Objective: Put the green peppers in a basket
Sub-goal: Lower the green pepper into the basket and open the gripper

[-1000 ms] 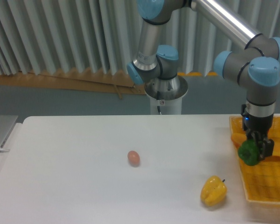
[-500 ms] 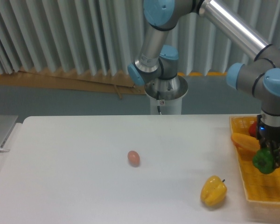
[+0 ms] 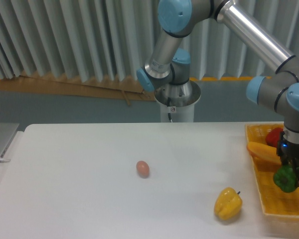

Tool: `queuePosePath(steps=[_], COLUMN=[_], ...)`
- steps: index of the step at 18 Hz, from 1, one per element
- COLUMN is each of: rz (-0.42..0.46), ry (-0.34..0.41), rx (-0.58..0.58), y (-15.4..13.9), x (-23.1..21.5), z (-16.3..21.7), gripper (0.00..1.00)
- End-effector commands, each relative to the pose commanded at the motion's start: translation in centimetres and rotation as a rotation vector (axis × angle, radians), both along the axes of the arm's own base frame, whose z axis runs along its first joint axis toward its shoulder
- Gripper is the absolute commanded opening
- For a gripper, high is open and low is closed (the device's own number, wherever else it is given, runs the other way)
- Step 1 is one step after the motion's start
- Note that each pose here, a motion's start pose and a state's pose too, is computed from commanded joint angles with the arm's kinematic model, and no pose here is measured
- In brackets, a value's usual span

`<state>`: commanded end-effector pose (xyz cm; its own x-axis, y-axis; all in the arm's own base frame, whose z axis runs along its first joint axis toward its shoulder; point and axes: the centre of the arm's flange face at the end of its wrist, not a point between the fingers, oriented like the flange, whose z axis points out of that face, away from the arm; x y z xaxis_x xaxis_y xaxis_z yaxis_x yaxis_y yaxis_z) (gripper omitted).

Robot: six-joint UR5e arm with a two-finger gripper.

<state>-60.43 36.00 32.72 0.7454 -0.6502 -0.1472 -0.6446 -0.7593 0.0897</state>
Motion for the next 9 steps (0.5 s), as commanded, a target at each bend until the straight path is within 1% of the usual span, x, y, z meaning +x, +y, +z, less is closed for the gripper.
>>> queuePosePath(steps=[1,9], rz=[0.0,-0.022], ry=[0.007,0.02], rx=[0.003,0.009], y=[0.0,1.3], x=[-0.1,1.1], z=[0.1,1.1], gripper=[1.0,1.0])
